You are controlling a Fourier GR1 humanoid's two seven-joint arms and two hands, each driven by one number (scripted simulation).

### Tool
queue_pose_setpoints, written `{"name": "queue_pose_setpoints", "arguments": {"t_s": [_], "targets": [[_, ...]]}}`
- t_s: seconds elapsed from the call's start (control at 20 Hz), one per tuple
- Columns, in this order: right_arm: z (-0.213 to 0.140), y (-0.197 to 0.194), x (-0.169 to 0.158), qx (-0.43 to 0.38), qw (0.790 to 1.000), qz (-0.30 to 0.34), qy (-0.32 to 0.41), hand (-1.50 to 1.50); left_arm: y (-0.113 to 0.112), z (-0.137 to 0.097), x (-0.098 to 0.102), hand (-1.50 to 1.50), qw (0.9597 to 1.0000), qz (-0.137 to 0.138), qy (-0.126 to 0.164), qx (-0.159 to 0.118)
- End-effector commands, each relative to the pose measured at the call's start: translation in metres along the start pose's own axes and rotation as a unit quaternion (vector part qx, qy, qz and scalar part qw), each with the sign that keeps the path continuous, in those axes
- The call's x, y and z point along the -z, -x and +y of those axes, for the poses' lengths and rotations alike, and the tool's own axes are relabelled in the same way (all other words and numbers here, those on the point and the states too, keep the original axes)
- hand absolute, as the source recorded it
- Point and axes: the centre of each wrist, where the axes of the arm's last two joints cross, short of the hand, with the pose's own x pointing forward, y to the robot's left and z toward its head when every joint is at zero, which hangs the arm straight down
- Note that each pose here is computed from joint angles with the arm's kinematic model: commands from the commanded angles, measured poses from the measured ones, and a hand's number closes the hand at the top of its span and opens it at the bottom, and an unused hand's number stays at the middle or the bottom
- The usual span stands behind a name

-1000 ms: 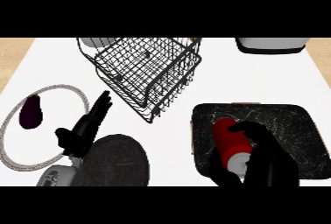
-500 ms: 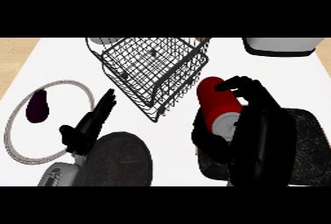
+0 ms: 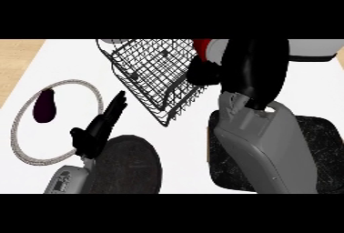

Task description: Pick the can from the tray and place it in the tiered basket

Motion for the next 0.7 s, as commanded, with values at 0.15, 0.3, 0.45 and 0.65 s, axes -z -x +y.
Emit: {"name": "queue_pose_setpoints", "arguments": {"t_s": [0.15,0.3,0.45,0.65], "targets": [[0.030,-0.037,0.052,-0.002,0.993,0.107,-0.054,1.50,-0.008,-0.002,0.011,0.00,1.0000,-0.010,0.000,0.002],[0.041,-0.055,0.060,0.002,0.992,0.115,-0.050,1.50,-0.013,0.001,0.010,0.00,0.9998,-0.015,0.015,0.000],[0.068,-0.043,0.072,-0.002,0.992,0.112,-0.063,1.50,-0.006,0.002,0.005,0.00,0.9999,-0.010,0.008,0.007],[0.073,-0.057,0.082,0.015,0.991,0.109,-0.076,1.50,-0.006,-0.006,0.008,0.00,0.9998,-0.012,0.017,0.001]]}}
